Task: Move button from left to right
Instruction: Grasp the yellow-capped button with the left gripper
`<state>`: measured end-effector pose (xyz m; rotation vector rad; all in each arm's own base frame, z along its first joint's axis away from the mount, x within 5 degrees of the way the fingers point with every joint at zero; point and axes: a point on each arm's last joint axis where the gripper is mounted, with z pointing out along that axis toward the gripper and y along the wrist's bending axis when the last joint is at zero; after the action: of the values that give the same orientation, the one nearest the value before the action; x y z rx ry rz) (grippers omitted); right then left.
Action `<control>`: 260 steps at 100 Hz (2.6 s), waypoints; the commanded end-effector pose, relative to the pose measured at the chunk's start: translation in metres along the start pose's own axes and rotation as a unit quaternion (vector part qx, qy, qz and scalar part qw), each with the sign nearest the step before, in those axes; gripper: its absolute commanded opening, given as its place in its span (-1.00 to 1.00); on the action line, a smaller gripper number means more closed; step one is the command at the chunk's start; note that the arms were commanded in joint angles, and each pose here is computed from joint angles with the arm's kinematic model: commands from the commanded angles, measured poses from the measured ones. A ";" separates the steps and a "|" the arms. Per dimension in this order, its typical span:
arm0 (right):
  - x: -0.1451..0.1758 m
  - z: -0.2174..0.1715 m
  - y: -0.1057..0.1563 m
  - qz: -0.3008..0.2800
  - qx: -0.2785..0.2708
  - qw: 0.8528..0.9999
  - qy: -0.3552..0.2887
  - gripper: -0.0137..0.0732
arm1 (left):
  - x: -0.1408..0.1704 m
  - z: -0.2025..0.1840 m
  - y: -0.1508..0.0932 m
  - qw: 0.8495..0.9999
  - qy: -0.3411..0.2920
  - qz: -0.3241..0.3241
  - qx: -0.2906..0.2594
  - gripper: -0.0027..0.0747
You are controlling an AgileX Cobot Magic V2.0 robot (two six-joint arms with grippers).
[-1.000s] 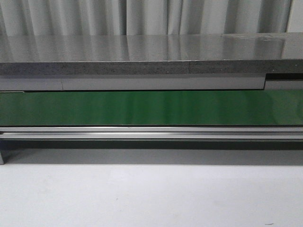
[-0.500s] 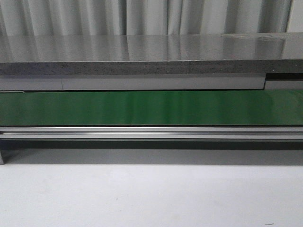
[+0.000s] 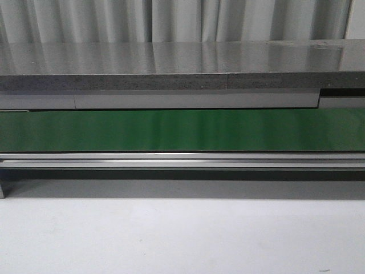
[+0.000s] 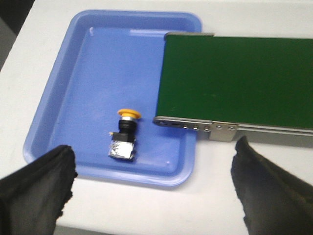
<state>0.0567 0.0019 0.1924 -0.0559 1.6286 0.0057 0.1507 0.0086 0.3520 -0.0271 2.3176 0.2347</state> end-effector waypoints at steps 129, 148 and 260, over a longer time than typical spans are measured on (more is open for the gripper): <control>-0.008 -0.002 0.000 -0.002 -0.002 0.999 -0.048 -0.84 | 0.008 0.243 0.049 0.963 0.264 -0.045 0.017 0.65; -0.008 -0.002 0.000 -0.002 -0.002 0.999 -0.048 -0.84 | 0.012 0.254 0.048 0.962 0.270 -0.046 0.019 0.64; -0.008 -0.002 0.000 -0.002 -0.002 0.999 -0.048 -0.84 | -0.029 0.193 0.055 0.979 0.195 -0.060 0.008 -0.92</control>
<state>0.0567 0.0019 0.1924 -0.0559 1.6286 0.0057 0.3098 0.0982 0.2116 -0.2135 2.8335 0.1455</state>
